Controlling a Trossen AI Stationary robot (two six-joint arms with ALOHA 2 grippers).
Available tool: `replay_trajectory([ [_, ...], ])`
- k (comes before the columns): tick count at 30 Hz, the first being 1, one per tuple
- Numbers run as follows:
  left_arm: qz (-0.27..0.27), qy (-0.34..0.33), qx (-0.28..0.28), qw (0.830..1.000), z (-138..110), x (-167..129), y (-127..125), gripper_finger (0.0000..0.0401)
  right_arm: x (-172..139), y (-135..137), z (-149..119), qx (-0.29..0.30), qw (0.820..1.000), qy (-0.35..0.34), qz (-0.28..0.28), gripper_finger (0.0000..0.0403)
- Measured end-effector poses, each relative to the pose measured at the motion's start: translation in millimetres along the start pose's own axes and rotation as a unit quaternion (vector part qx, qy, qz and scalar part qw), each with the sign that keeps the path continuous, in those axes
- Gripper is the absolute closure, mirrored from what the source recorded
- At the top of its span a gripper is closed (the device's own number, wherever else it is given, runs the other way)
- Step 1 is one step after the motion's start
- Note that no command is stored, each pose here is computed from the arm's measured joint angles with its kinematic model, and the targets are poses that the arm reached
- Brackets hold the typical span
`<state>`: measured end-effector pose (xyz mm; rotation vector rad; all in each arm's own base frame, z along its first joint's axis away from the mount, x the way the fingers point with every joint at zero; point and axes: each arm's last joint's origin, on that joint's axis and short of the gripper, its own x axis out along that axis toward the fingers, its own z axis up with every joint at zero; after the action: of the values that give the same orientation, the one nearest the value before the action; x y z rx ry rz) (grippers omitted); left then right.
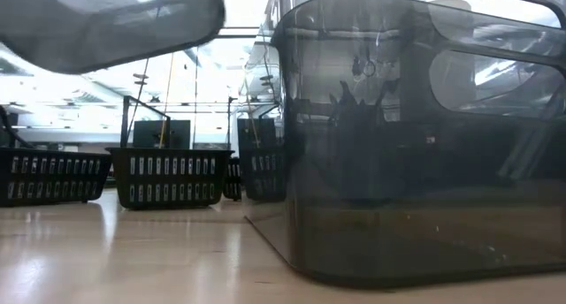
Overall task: Stack baskets on shelf by color
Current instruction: Stack the gray bin on top of the stacked gray bin
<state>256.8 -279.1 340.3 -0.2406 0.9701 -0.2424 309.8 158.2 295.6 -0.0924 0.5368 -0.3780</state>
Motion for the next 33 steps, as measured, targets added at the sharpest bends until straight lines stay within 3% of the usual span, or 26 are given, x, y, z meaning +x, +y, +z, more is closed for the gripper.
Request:
replay_trajectory([
  [10, -0.031, -0.088, -0.061, 0.994, 46, -3, 20, 0.0394, -46, -1, -9, 0.014, 0.997, -0.036, -0.061, 0.0277],
  [14, -0.025, -0.128, -0.059, 0.990, 57, -3, 26, 0.0394, -65, 3, -14, 0.018, 0.997, -0.050, -0.058, 0.0279],
  [20, -0.073, -0.180, -0.077, 0.978, 76, -5, 29, 0.0391, -79, 7, -24, 0.012, 0.996, -0.058, -0.063, 0.0279],
  [28, -0.013, -0.201, -0.105, 0.974, 88, -3, 52, 0.0391, -88, 9, -32, -0.011, 0.997, -0.053, -0.059, 0.0279],
  [33, -0.012, -0.210, -0.113, 0.971, 99, -2, 65, 0.0391, -90, 7, -34, -0.028, 0.996, -0.053, -0.068, 0.0279],
])
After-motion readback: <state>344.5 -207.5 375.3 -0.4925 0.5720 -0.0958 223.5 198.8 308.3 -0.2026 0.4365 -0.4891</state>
